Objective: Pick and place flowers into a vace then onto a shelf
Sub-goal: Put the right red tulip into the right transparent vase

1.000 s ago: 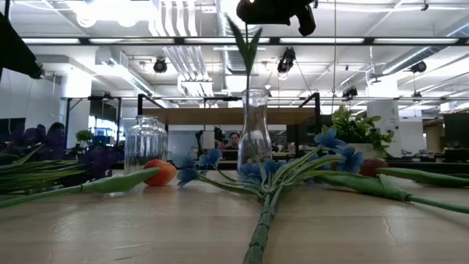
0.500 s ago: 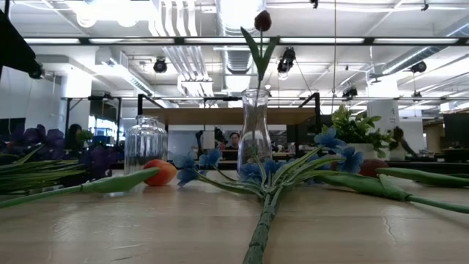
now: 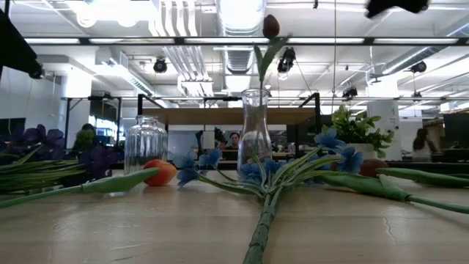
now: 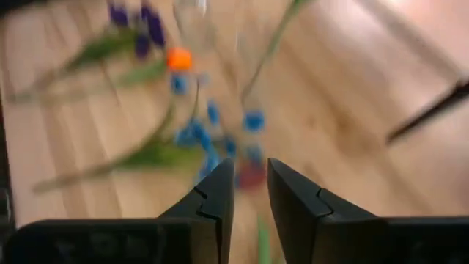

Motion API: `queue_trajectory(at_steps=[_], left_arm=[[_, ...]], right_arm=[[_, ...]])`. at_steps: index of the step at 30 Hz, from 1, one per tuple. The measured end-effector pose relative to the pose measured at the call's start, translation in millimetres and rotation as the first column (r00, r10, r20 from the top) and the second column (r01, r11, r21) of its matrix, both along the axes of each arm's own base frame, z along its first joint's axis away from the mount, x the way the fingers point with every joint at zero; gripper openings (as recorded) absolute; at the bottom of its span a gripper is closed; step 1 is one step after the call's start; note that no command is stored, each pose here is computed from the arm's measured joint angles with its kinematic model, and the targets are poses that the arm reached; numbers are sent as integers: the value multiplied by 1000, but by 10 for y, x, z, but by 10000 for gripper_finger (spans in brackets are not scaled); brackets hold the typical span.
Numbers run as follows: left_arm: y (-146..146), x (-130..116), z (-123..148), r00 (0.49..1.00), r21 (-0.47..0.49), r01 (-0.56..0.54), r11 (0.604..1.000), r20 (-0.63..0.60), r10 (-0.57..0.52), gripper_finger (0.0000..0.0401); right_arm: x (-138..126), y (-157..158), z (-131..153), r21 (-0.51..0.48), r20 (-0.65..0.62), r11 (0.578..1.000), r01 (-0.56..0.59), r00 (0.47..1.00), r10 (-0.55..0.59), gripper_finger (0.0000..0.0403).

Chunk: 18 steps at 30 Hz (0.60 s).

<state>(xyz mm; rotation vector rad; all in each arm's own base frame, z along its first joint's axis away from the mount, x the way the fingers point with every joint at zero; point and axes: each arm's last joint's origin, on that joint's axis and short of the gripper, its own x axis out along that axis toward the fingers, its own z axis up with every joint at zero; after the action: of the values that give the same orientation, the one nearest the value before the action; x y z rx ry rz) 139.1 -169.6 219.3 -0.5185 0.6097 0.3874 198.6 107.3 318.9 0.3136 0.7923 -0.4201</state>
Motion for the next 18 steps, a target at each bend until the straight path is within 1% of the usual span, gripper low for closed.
queue_trajectory(at_steps=[3, 7, 10, 13, 15, 18], left_arm=[[2, -1, 0, 1000, 8, 0, 1000, 4, 0, 74], [9, -1, -3, 1000, 21, -6, 1000, 14, 6, 74], [12, -1, -2, 1000, 26, -9, 1000, 19, 9, 74], [13, 0, -1, 1000, 29, -11, 1000, 23, 11, 74], [13, 1, 0, 1000, 31, -13, 999, 27, 13, 74], [14, 1, 1, 999, 33, -16, 999, 31, 14, 74]], right_arm=[[-42, 87, -173, 21, -77, 999, 32, 997, -30, 68], [-37, 105, -422, 51, -164, 992, 112, 981, -102, 65], [-60, 83, -604, 75, -222, 979, 188, 961, -167, 64], [-120, 43, -757, 102, -254, 960, 262, 940, -230, 65], [-152, 19, -850, 150, -268, 946, 288, 933, -241, 69], [-156, 3, -992, 244, -276, 929, 279, 938, -209, 76]])
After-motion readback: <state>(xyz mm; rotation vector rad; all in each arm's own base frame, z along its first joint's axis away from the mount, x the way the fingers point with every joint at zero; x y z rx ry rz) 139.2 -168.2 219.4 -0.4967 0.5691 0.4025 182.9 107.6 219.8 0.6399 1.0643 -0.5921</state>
